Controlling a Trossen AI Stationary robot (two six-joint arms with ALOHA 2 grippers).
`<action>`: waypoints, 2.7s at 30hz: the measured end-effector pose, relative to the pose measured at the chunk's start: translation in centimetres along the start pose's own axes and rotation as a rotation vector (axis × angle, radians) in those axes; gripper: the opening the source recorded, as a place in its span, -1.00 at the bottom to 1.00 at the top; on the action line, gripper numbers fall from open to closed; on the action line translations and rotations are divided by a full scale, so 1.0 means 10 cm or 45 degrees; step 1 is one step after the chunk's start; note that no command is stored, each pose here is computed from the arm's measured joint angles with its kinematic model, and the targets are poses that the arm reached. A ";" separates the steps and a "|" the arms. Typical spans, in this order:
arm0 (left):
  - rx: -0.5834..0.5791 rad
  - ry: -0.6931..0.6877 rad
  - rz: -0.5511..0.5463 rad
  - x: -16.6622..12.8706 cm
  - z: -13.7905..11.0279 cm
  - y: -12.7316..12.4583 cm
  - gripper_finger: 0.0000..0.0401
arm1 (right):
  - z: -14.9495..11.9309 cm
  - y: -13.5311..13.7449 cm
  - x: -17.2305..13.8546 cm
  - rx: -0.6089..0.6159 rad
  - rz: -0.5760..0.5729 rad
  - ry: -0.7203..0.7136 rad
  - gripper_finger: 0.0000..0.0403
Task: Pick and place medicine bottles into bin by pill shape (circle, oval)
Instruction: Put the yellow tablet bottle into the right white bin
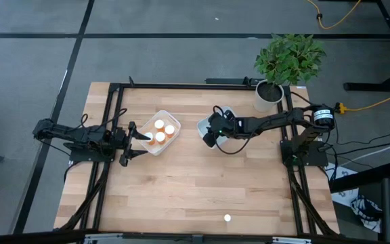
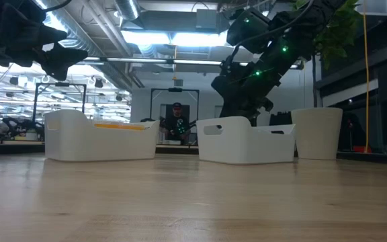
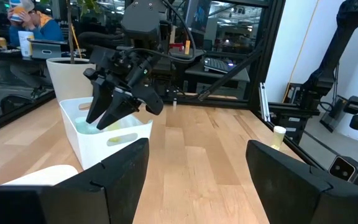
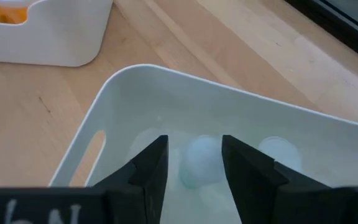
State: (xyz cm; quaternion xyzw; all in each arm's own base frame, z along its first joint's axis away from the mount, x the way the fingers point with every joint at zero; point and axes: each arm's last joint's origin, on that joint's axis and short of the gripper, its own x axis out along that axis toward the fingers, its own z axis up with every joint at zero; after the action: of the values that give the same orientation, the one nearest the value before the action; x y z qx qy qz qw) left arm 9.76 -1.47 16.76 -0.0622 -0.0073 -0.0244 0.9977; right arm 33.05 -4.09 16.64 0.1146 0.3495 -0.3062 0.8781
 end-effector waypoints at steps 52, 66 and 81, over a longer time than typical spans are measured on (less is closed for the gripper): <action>0.001 0.000 0.000 0.00 0.00 0.00 0.31 | -1.42 1.49 -2.18 -0.299 0.885 0.672 -0.35; 0.001 0.000 0.000 0.00 0.00 0.00 0.31 | -1.84 1.50 -1.89 -0.101 0.917 0.712 -0.35; 0.001 0.000 0.003 0.00 0.00 0.00 0.31 | -1.86 1.50 -1.88 -0.118 0.917 0.724 -0.35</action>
State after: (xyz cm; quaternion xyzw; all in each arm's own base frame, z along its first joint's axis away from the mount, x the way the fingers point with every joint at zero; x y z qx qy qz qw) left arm 9.77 -1.47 16.75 -0.0620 -0.0072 -0.0234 0.9978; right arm 21.51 24.02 15.78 0.2689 0.5278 0.0779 0.8019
